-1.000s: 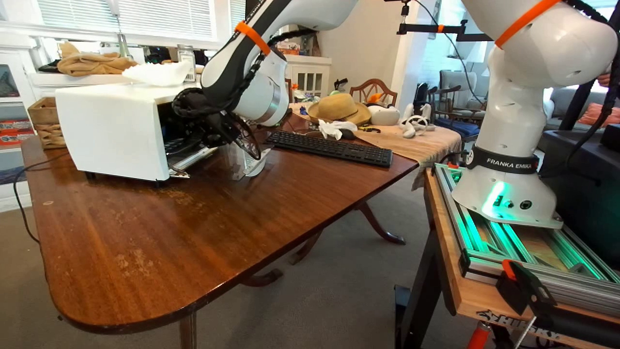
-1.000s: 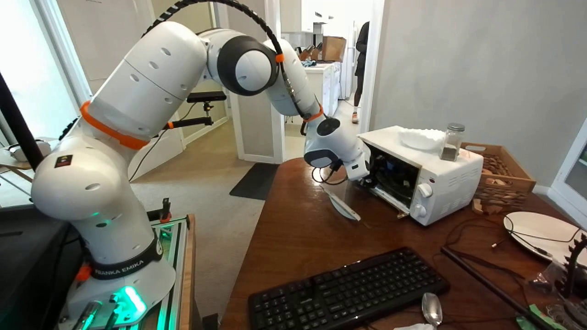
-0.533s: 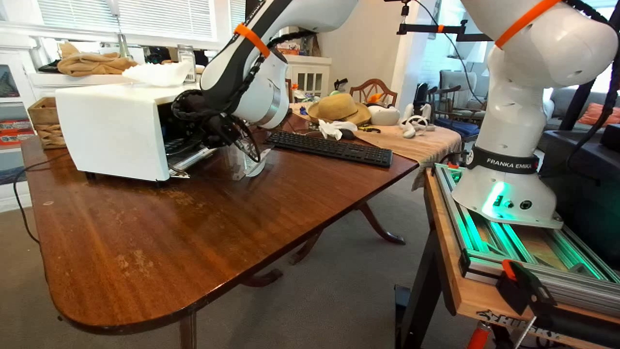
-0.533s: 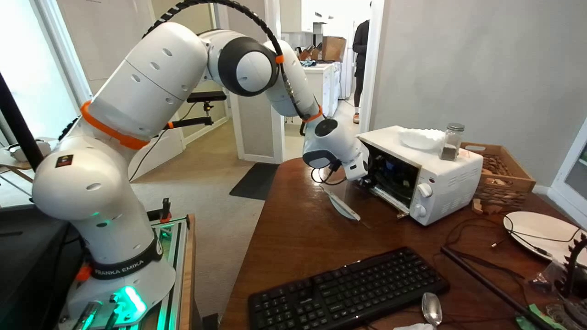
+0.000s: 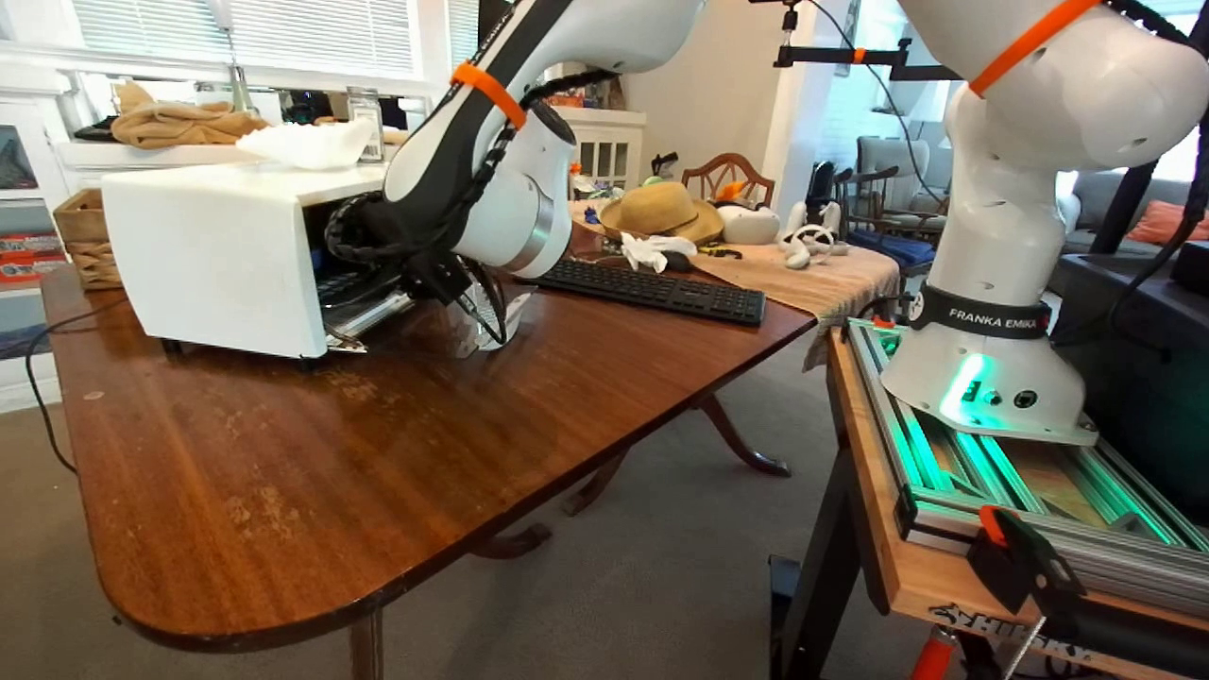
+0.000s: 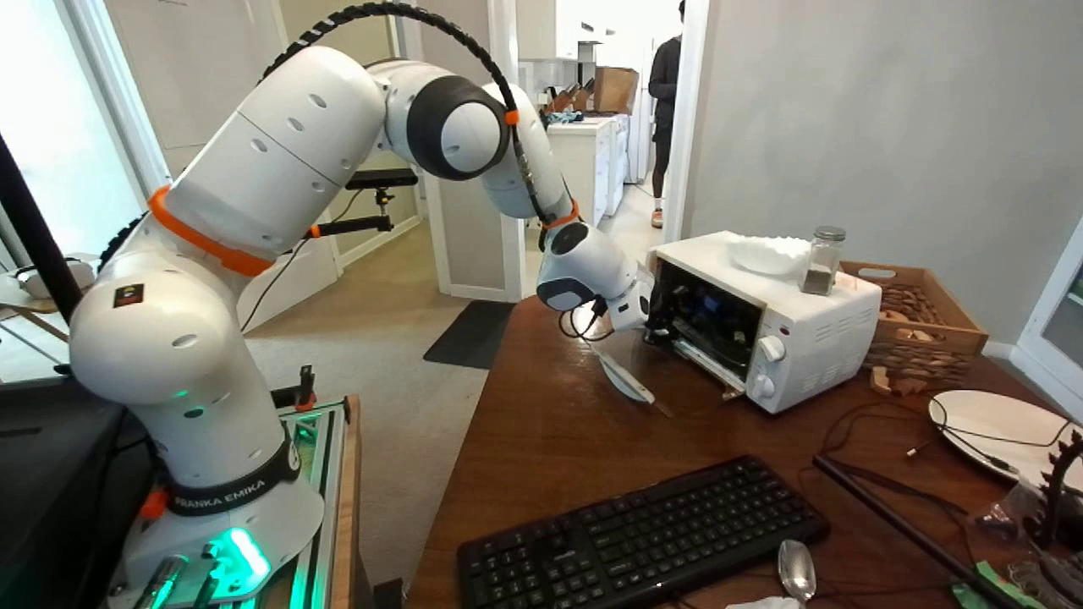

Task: Open the oven then pull out the tray

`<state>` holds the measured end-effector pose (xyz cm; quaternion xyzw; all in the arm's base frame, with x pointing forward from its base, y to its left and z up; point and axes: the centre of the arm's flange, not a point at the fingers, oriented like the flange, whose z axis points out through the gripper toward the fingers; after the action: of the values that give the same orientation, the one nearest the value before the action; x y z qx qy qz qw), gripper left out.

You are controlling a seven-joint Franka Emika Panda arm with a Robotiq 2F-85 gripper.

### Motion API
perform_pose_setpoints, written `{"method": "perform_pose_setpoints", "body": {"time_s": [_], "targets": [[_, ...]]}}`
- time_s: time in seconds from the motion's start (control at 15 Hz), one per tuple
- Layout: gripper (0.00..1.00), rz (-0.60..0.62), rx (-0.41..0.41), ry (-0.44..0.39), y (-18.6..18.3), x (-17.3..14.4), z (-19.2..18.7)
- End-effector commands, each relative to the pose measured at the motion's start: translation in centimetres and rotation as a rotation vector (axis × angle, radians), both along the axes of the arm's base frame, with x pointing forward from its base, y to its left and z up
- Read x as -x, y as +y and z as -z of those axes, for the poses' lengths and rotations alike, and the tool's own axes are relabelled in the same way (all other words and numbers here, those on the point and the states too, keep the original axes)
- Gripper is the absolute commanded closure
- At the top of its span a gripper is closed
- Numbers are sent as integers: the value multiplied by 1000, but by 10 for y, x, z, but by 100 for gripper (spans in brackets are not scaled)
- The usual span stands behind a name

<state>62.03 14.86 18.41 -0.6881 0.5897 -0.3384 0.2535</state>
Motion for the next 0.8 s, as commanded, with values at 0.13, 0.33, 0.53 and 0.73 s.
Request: {"method": "perform_pose_setpoints", "body": {"time_s": [0.13, 0.33, 0.53, 0.73], "targets": [[94, 20, -11, 43, 45, 43, 30], [94, 33, -1, 22, 56, 56, 33], [94, 90, 1, 10, 47, 70, 35], [94, 152, -1, 10, 37, 83, 40]]}}
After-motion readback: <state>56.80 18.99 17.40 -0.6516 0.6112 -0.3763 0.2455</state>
